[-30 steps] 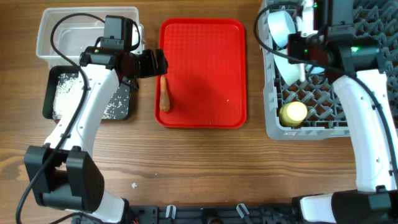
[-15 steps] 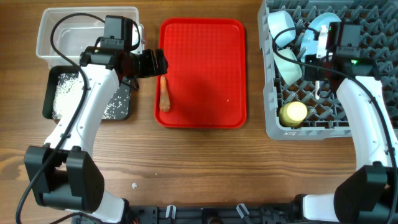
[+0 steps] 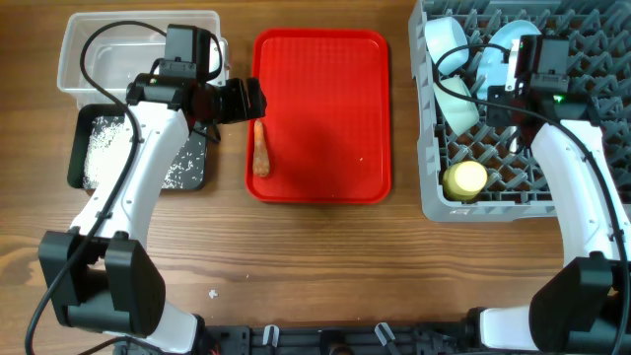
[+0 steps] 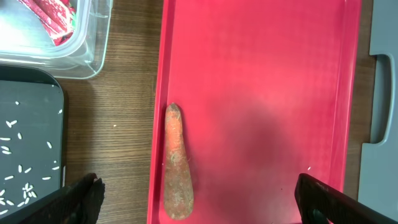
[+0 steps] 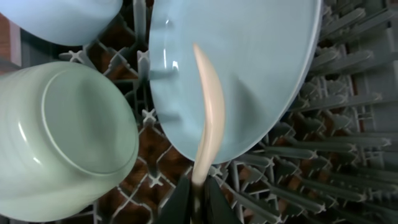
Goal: Sort waste into correct bins and load items into the dishwasher rack
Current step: 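Carry the spoon right and lower it into the grey rack, then open the right gripper and withdraw it from the spoon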
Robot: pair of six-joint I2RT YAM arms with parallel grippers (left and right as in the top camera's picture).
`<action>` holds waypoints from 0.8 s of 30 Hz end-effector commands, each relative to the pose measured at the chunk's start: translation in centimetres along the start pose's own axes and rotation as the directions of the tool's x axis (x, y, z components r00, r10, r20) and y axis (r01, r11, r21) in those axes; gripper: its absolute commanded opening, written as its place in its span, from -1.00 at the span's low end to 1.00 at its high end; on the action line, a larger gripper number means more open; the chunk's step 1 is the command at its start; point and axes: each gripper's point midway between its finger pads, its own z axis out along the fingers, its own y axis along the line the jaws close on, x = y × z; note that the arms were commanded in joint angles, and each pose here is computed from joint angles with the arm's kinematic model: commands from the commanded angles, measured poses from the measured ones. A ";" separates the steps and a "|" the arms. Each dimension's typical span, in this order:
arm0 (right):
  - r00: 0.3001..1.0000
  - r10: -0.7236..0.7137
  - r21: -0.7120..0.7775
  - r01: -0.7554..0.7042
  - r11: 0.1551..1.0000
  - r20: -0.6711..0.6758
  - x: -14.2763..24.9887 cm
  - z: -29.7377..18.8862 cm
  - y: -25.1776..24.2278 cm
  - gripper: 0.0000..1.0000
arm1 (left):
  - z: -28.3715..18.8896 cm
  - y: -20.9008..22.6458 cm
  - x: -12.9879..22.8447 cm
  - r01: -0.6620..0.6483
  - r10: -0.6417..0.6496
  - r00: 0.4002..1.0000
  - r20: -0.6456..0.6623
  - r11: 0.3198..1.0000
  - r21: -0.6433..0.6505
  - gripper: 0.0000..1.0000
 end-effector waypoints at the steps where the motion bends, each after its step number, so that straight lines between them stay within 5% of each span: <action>1: 0.999 -0.049 0.029 0.050 0.998 -0.020 0.3 1.0 -0.3 -0.57 | 0.1 0.3 -0.1 0.003 -0.003 1.000 0.002 1.000 -0.005 1.00; 5: 0.999 -0.044 0.027 0.045 0.999 -0.031 0.5 1.6 -0.1 -0.03 | 0.1 0.3 -0.1 0.003 -0.003 1.000 0.002 1.000 -0.005 1.00; 9: 0.999 -0.032 0.029 0.033 0.999 -0.021 0.3 1.7 -0.1 0.19 | 0.1 0.3 -0.1 0.003 -0.003 1.000 0.002 1.000 -0.005 1.00; 17: 0.993 0.114 0.008 -0.114 0.993 0.029 -1.0 0.2 -0.1 0.27 | 0.1 0.3 -0.1 0.003 -0.003 1.000 0.002 1.000 -0.005 1.00; 24: 0.956 0.209 -0.313 -0.137 0.940 0.208 -5.4 -7.4 3.1 0.32 | 0.1 0.3 -0.1 0.003 -0.003 1.000 0.002 1.000 -0.005 1.00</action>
